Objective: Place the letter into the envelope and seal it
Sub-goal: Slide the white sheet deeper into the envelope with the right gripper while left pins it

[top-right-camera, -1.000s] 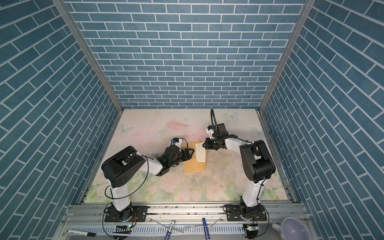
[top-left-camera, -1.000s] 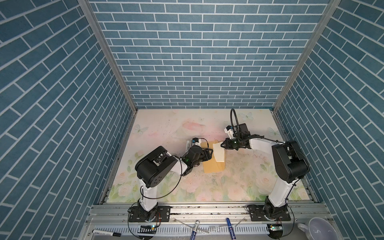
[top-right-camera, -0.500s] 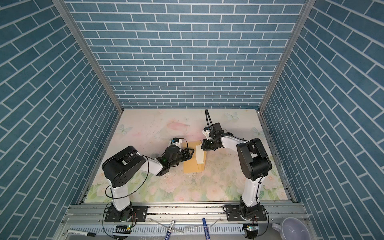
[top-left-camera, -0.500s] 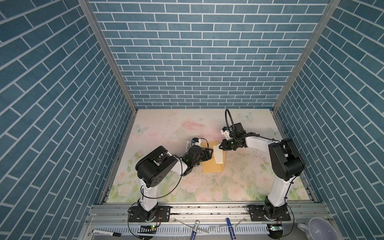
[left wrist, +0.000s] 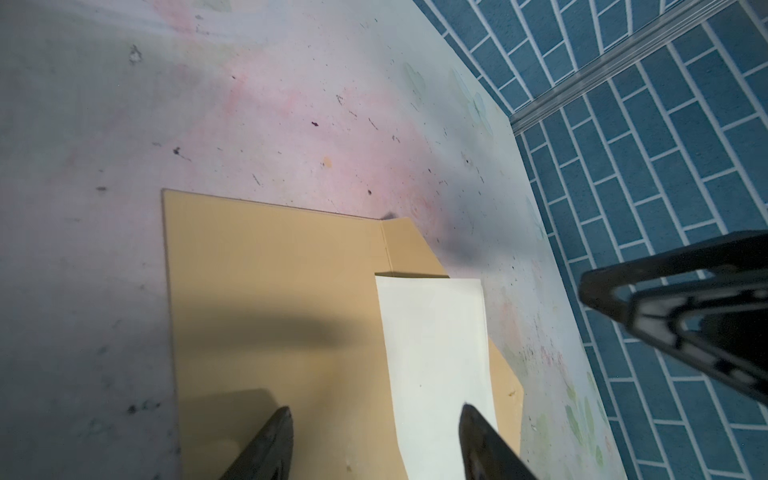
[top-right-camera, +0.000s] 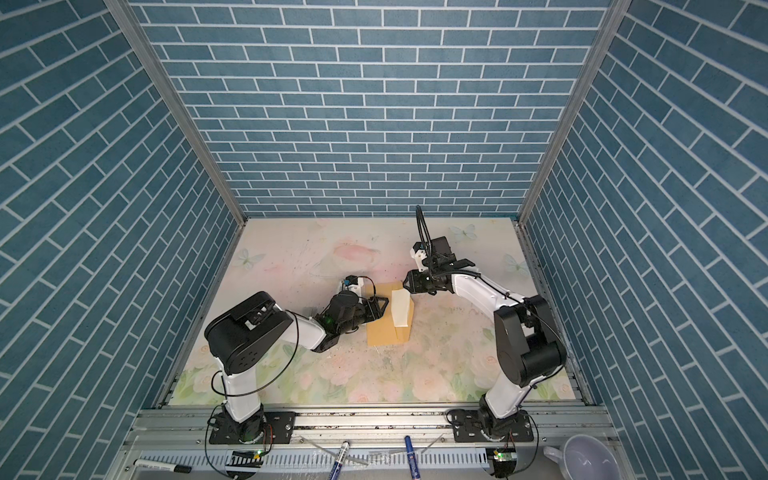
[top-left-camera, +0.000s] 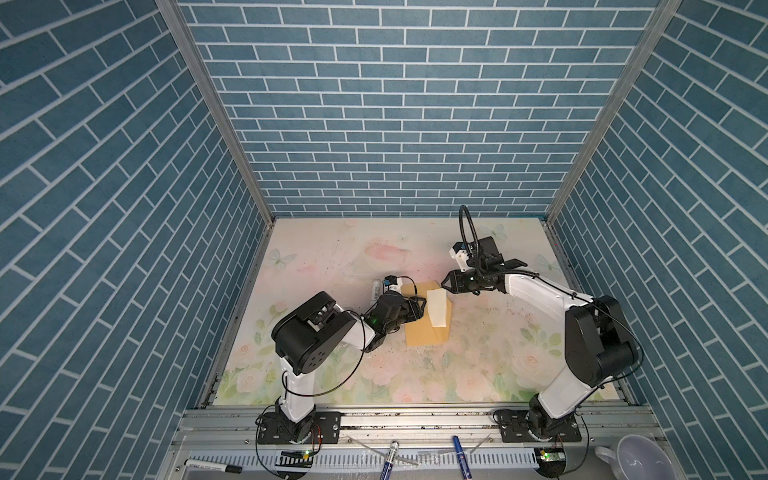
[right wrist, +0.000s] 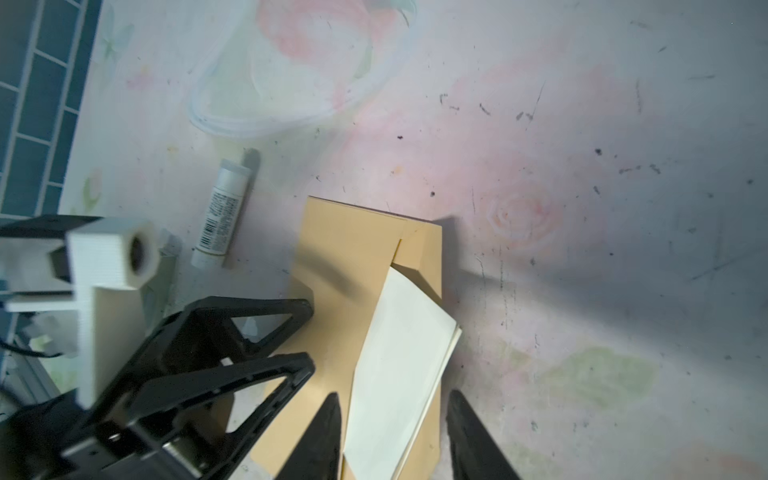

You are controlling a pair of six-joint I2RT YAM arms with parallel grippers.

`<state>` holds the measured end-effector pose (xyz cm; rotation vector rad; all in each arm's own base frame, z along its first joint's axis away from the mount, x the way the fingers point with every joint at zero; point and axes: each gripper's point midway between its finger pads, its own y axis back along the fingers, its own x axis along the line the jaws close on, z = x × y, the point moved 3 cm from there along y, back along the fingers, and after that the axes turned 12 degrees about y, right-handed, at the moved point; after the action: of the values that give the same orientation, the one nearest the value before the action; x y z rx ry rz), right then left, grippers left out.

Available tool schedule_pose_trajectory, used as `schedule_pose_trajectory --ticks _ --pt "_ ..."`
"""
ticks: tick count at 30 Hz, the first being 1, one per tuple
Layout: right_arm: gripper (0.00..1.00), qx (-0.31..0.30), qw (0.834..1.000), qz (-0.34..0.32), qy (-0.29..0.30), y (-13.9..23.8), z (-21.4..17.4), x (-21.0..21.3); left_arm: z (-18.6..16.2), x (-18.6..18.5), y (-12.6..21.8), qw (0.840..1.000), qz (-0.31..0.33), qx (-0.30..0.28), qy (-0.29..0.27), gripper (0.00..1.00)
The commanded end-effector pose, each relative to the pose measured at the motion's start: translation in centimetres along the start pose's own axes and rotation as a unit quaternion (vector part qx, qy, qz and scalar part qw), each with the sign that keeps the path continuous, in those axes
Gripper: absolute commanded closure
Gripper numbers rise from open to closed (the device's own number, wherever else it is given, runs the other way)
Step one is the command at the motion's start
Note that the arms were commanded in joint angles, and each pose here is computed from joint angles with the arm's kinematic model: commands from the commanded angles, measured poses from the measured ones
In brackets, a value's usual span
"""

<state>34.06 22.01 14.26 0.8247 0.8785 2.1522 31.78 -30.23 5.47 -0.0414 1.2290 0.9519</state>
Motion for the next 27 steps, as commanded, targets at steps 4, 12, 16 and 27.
schedule_pose_trajectory --ticks 4,12,16,27 --pt "0.49 0.004 0.999 -0.017 -0.038 1.3 -0.6 2.1 -2.1 3.9 0.0 0.997 0.062 0.039 0.006 0.35" --pt "0.47 0.033 0.996 -0.043 -0.075 -1.2 -3.1 1.2 -2.0 3.9 0.2 0.997 0.061 0.035 0.008 0.34" --pt "0.47 0.047 0.994 -0.043 -0.083 -2.5 -3.7 1.0 -1.9 3.8 0.3 0.998 0.060 0.033 0.007 0.33" --pt "0.47 0.089 0.990 -0.059 -0.094 -5.1 -5.7 -0.2 -1.1 2.8 0.6 0.998 0.059 0.024 -0.002 0.30"
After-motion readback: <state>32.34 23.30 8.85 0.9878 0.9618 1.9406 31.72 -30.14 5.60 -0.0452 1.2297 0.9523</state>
